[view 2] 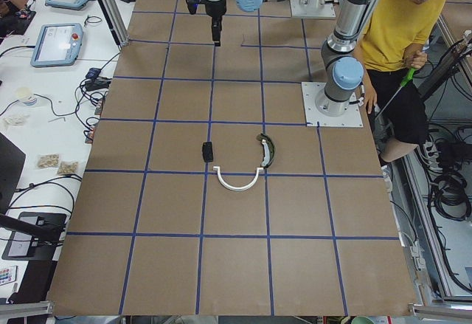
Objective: Place bearing gear from tray to pile
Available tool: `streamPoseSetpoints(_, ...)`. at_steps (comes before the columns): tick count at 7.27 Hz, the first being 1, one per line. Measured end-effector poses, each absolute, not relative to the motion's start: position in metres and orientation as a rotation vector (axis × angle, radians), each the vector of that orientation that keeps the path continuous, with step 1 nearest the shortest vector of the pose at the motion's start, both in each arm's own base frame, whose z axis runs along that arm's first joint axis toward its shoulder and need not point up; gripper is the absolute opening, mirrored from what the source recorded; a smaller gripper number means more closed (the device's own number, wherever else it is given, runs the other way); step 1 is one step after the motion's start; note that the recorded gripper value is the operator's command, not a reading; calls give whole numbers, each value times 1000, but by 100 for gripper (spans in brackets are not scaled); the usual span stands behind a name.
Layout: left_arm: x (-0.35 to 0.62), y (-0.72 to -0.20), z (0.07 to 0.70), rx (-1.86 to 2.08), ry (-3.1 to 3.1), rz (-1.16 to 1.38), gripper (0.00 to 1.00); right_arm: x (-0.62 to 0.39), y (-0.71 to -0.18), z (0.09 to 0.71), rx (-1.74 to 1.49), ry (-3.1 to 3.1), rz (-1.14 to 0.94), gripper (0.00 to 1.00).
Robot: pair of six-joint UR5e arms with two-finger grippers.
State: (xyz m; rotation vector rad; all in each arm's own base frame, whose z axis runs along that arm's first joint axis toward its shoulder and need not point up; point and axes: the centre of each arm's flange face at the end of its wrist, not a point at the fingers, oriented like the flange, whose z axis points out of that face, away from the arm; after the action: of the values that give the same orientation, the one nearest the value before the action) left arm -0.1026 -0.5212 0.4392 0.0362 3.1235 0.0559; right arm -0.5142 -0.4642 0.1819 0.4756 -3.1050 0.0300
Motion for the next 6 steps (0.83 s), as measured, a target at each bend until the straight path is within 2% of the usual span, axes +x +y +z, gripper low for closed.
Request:
streamPoseSetpoints(1,-102,-522,440,36,3124,47,100,-514,-465,183,476,-3105,41,3)
streamPoseSetpoints(2,-102,-522,440,36,3124,43,100,-514,-466,184,476,-3106,47,0)
streamPoseSetpoints(4,-102,-523,439,36,3124,43,100,-498,-473,219,449,-3081,66,0)
streamPoseSetpoints(6,-102,-523,439,35,3124,43,100,-405,-506,292,393,-3081,87,0)
